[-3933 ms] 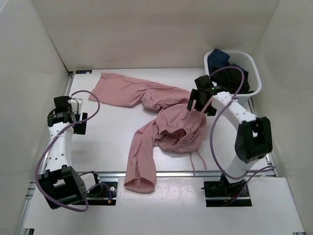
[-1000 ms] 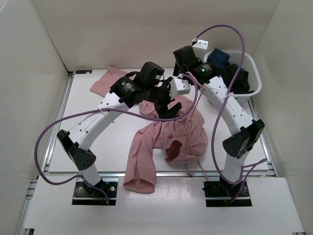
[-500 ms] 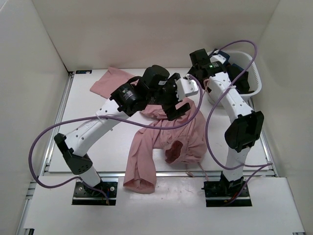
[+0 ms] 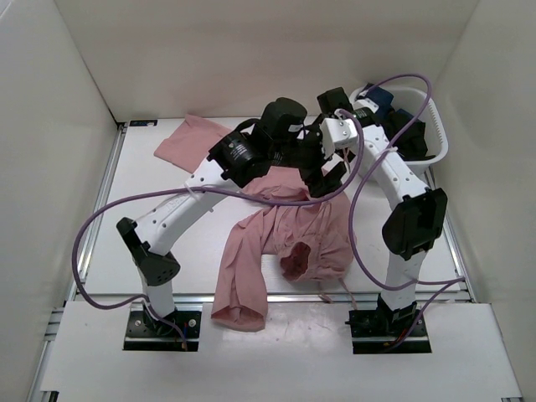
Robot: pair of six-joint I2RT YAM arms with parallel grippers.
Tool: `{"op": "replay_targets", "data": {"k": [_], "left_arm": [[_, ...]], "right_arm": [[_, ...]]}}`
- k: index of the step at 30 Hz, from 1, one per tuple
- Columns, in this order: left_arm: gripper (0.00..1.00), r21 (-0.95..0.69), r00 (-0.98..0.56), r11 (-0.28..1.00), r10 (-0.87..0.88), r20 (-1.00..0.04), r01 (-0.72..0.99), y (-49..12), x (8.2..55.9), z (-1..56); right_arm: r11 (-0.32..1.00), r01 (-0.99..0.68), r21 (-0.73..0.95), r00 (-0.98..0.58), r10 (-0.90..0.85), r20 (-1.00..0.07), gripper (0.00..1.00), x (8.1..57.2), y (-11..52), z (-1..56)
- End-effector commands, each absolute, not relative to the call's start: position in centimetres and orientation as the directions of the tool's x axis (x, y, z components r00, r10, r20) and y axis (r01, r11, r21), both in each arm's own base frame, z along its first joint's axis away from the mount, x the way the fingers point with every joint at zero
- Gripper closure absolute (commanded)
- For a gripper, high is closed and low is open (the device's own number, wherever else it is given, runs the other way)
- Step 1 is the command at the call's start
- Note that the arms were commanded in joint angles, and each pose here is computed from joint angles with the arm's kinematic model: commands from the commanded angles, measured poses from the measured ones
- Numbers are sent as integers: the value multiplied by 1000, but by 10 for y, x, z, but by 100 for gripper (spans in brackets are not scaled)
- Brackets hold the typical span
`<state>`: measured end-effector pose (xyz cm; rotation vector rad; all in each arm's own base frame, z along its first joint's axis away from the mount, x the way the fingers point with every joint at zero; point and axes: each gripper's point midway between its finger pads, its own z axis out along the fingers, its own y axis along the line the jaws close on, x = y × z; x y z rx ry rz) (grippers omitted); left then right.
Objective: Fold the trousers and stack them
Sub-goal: Flatten the trousers out
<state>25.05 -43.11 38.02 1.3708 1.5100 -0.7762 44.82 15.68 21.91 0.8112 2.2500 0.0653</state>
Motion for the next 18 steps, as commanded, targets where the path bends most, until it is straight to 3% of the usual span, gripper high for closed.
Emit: {"op": "replay_targets", "data": {"k": [1, 3, 5, 6, 8, 10, 13, 18], "left_arm": [[0, 81, 42, 104, 336, -941, 991, -441, 236, 393], [0, 71, 42, 77, 330, -943, 994, -446, 233, 392], [11, 71, 45, 69, 324, -945, 995, -450, 234, 393], [34, 73, 46, 69, 322, -946, 995, -452, 236, 394], [53, 83, 57, 66, 323, -945, 994, -452, 236, 394], [86, 91, 56, 91, 330, -942, 992, -451, 241, 393], [86, 137, 92, 113, 335, -938, 984, -438, 240, 402], [86, 347, 250, 285, 326, -912, 893, -385, 251, 464]], "right_arm": [[787, 537, 304, -489, 584, -648, 3, 444, 157, 235], [792, 532, 301, -490, 577, -653, 3, 443, 160, 235], [793, 534, 293, -495, 575, -651, 5, 441, 159, 234], [803, 523, 287, -505, 563, -654, 7, 439, 163, 234], [803, 522, 287, -505, 563, -654, 11, 436, 162, 235], [808, 519, 279, -512, 555, -656, 13, 431, 159, 235], [813, 524, 254, -511, 539, -670, 13, 424, 150, 232], [848, 513, 131, -538, 437, -721, 11, 404, 124, 226]]}}
